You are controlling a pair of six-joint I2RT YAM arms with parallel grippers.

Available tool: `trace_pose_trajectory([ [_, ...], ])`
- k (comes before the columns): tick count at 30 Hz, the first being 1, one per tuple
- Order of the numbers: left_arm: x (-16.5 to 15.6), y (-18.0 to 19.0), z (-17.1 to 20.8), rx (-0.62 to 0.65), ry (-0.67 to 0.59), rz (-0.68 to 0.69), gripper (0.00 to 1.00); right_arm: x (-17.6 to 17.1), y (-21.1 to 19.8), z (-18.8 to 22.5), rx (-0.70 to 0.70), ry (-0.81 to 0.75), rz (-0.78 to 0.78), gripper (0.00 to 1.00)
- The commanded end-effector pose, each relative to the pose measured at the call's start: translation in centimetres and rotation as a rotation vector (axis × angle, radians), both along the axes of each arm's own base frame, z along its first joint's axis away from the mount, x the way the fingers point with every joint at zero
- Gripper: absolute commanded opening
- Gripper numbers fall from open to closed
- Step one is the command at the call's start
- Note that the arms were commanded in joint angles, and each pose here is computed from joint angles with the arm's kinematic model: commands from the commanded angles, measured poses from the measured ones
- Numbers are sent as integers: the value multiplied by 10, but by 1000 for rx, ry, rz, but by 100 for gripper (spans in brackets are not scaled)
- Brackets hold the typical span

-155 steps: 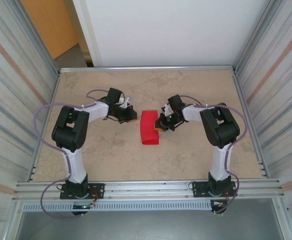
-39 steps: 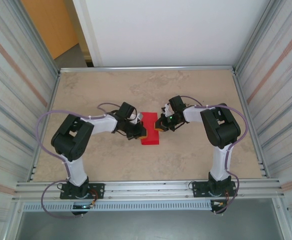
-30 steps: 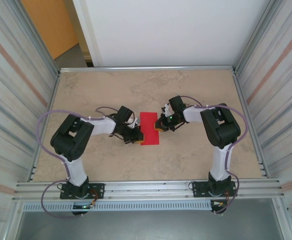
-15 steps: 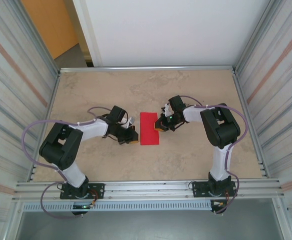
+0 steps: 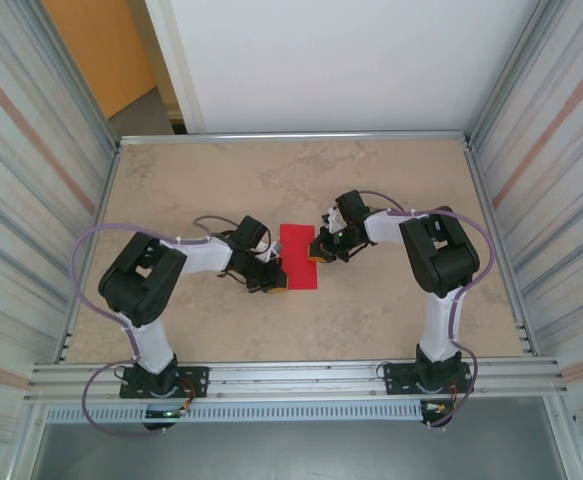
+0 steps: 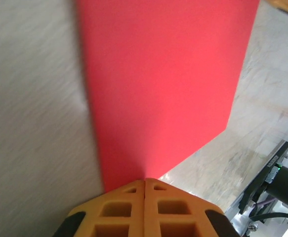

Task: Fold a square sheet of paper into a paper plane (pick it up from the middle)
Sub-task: First fold the square sheet of paper in half at the center of the table, then fold the triangle a second time at the center of the table.

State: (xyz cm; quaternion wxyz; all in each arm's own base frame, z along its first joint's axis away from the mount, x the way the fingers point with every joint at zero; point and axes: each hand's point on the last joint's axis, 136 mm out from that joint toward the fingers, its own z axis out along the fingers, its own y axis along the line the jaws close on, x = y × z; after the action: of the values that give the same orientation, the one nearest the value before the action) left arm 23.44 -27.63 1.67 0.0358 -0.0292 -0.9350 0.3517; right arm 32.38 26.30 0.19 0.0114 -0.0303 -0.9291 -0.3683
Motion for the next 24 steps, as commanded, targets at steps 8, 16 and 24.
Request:
trace_pose_trajectory([
  [8,10,27,49,-72,-93,87,9,-17,-43,-17,-332,101,-41,12],
  [16,63,-6,71,-193,-166,138,32,2,-23,55,-131,-10,-220,31],
  [24,98,-28,44,-141,-101,155,30,-41,-51,51,-140,6,-318,44],
])
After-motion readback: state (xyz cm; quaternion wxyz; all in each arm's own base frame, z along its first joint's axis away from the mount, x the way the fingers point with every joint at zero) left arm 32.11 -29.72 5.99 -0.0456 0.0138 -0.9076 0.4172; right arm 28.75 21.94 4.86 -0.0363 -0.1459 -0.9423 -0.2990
